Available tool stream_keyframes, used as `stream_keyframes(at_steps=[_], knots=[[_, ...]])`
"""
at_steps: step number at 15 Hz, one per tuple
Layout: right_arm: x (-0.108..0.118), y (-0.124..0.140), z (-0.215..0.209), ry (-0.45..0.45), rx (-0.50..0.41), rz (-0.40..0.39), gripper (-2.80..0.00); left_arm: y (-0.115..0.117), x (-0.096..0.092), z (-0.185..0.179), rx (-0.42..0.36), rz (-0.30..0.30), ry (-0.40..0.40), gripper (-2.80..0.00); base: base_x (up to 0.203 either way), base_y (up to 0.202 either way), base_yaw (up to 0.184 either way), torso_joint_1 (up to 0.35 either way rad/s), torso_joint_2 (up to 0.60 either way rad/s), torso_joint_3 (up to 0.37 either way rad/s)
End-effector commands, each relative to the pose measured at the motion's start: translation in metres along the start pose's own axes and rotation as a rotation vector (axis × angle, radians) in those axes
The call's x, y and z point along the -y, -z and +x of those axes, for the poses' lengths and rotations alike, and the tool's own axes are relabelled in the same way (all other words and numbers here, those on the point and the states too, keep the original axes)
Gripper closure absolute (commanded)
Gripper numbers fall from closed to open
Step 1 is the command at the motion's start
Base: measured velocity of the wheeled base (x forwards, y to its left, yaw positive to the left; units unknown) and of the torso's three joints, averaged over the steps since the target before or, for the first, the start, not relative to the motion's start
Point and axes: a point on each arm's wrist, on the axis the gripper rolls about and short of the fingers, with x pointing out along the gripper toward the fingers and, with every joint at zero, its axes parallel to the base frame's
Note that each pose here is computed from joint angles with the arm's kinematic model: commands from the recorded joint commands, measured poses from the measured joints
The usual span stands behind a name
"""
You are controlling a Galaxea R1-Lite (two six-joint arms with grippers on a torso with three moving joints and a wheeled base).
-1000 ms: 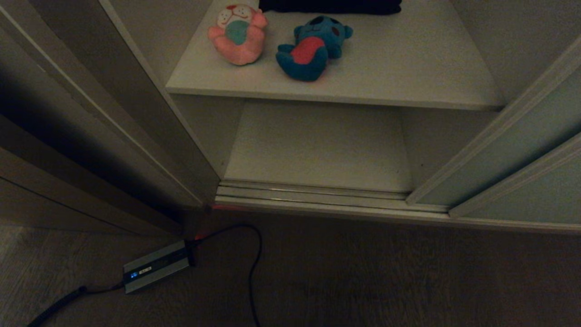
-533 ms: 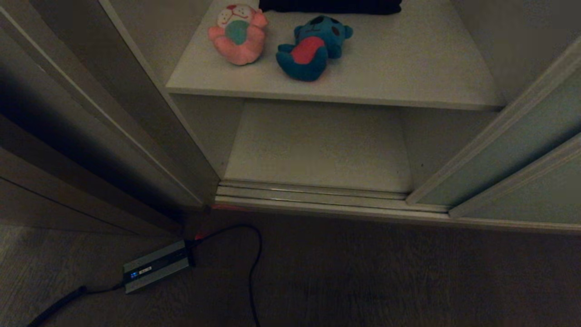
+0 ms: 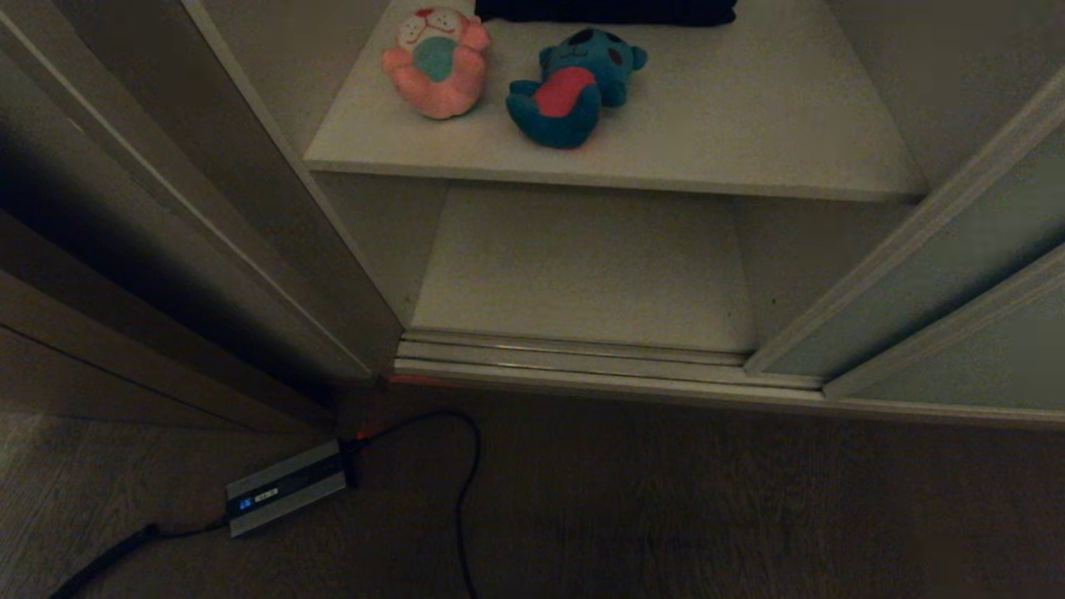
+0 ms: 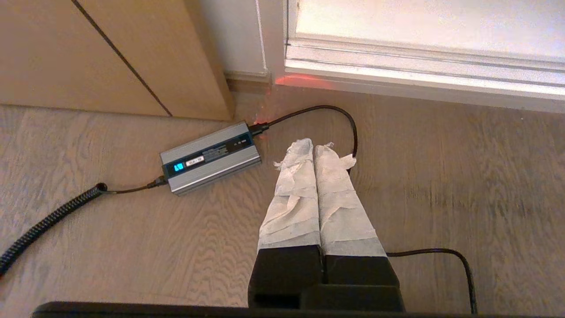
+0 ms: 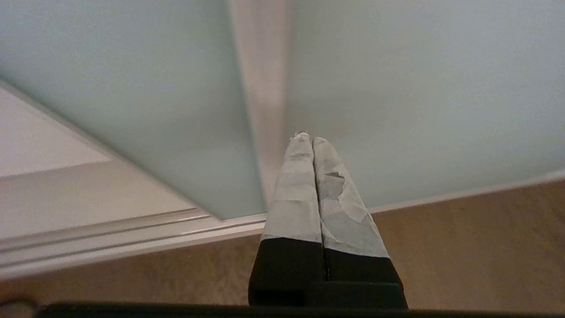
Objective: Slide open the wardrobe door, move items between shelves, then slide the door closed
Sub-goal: Close the door
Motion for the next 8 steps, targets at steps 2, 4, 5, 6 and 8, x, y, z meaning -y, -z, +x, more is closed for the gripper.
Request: stream_keyframes(at_steps=[2,4,5,6,8], knots=[[0.016,0.001,0.016,-0.013,0.018,-0.021,0.0,0.0,0.0,0.0,-0.001,0.0,-0.001,0.0,0.0,0.0,0.0,0.0,0.0,0.0],[0.022,0.002,0.029,0.007,0.036,-0.033,0.0,0.0,0.0,0.0,-0.001,0.0,0.001,0.0,0.0,0.0,0.0,0.0,0.0,0.0],[0.024,0.003,0.034,0.02,0.041,-0.034,0.0,0.0,0.0,0.0,-0.001,0.0,0.001,0.0,0.0,0.0,0.0,0.0,0.0,0.0],[0.024,0.004,0.037,0.018,0.038,-0.027,0.0,0.0,0.0,0.0,-0.001,0.0,0.001,0.0,0.0,0.0,0.0,0.0,0.0,0.0],[0.023,0.005,0.041,-0.002,0.031,-0.02,0.0,0.0,0.0,0.0,-0.001,0.0,0.001,0.0,0.0,0.0,0.0,0.0,0.0,0.0]])
